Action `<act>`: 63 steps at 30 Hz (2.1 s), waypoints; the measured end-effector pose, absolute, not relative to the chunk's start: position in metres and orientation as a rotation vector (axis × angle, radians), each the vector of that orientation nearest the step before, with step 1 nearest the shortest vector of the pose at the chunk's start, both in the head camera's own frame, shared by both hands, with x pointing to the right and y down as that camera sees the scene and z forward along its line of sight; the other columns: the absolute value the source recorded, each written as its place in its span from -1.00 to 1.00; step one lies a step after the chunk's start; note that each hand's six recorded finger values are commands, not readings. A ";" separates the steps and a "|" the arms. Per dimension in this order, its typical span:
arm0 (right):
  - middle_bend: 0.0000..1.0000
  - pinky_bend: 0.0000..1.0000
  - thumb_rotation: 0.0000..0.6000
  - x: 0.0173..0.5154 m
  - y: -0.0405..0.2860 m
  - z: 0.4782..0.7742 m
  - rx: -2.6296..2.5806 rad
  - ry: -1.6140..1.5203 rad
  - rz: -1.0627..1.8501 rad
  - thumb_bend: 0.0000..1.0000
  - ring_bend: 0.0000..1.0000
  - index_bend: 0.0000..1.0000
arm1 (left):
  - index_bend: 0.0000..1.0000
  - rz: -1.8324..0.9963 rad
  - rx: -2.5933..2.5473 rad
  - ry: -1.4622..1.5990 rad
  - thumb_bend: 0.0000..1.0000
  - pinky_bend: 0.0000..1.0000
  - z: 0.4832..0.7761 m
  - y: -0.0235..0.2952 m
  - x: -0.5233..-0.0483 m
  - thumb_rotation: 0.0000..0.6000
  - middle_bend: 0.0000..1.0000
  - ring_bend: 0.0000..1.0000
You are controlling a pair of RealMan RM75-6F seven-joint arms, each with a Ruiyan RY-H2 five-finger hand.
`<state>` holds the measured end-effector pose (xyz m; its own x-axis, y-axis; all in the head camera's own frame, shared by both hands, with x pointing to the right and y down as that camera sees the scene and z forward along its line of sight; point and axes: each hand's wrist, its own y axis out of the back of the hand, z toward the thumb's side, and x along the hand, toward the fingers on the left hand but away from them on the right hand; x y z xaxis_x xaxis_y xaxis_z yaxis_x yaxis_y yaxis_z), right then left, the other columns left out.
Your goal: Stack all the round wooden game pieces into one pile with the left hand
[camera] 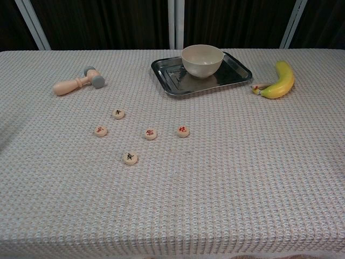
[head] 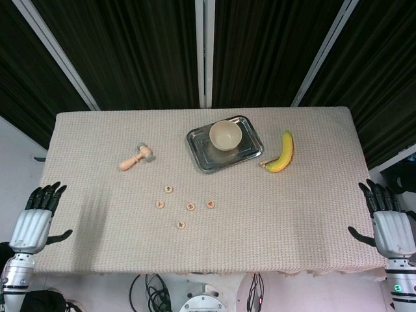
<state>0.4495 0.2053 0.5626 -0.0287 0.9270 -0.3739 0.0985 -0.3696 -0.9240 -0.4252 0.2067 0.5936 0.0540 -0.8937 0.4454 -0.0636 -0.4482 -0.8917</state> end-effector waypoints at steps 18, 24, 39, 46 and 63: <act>-1.00 -1.00 1.00 0.455 0.209 0.563 -1.542 -1.103 1.474 -0.90 -1.00 -1.00 | -0.93 -1.406 -1.680 0.954 -0.83 -1.00 0.596 0.205 -0.400 1.00 -1.00 -1.00; -1.00 -1.00 1.00 0.456 0.207 0.564 -1.543 -1.106 1.478 -0.90 -1.00 -1.00 | -0.79 -1.377 -1.762 0.901 -0.83 -1.00 0.606 0.201 -0.375 1.00 -1.00 -1.00; -1.00 -1.00 1.00 0.466 0.211 0.564 -1.534 -1.122 1.492 -0.88 -1.00 -1.00 | -0.48 -1.226 -1.966 0.719 -0.60 -1.00 0.682 0.179 -0.288 1.00 -0.86 -1.00; -1.00 -1.00 1.00 0.467 0.212 0.560 -1.524 -1.122 1.495 -0.86 -1.00 -1.00 | -0.48 -1.246 -2.018 0.738 -0.52 -1.00 0.710 0.173 -0.279 1.00 -0.86 -1.00; -1.00 -1.00 1.00 0.470 0.214 0.571 -1.519 -1.099 1.546 -0.84 -1.00 -1.00 | -0.24 -1.243 -2.137 0.803 -0.47 -1.00 0.740 0.163 -0.253 1.00 -0.82 -1.00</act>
